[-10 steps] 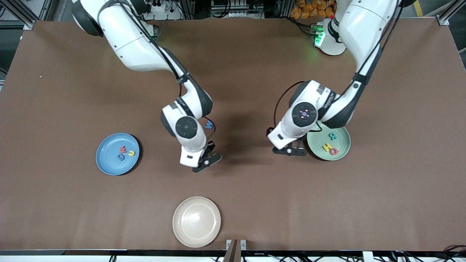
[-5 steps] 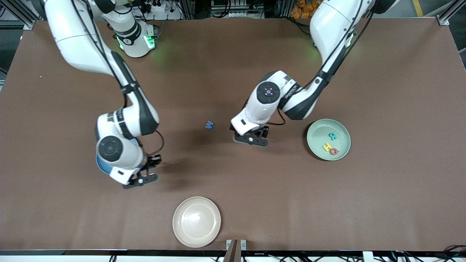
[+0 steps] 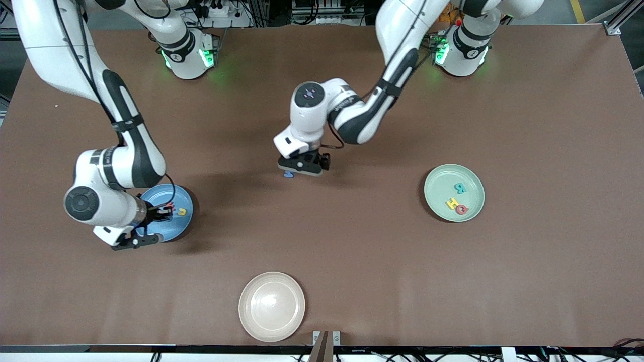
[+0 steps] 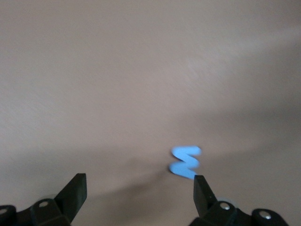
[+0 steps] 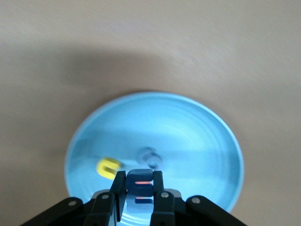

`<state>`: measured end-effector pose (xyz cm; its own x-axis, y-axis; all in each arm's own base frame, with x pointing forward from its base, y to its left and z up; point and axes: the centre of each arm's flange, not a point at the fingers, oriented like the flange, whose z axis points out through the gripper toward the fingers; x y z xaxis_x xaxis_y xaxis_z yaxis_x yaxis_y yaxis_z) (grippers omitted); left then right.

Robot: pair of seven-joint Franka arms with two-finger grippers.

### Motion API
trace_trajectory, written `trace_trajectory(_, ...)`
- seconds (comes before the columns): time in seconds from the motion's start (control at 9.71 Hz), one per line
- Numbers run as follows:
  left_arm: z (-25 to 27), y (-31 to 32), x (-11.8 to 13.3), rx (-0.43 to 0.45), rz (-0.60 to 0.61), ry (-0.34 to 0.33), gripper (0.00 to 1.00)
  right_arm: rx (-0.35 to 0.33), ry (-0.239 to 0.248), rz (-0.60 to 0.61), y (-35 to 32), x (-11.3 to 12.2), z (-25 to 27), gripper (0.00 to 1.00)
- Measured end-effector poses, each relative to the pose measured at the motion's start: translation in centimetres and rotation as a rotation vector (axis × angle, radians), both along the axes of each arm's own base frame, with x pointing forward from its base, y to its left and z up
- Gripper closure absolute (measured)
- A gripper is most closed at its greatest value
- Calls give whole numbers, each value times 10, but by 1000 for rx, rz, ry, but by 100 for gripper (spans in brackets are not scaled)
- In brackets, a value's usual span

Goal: Sort upper and lower case letters into plates
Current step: 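Grasp the blue M with the left gripper while the right gripper releases e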

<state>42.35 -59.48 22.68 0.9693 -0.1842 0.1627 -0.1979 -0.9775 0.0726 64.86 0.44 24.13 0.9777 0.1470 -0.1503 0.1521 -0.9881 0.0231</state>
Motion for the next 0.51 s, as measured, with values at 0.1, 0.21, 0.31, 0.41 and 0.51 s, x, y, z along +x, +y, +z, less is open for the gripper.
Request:
trace_trajectory(0.1, -6, -11, -12, 12, -9, -18, 0, 0, 3, -23, -16, -7, -2, 73)
trace_trajectory(0.21, -9, -17, -14, 13, -21, -36, 0, 1, 0, -42, -28, -13, -5, 73)
trace_trajectory(0.31, -11, -23, -8, 7, -35, -65, 0, 1, 2, -61, -41, -17, -9, 73)
trace_trajectory(0.41, -17, -28, -2, -9, -52, -102, 0, 1, 5, -75, -49, -20, -10, 73)
trace_trajectory(0.51, -29, -32, 1, -27, -64, -130, 0, 1, 5, -80, -52, -20, -11, 70)
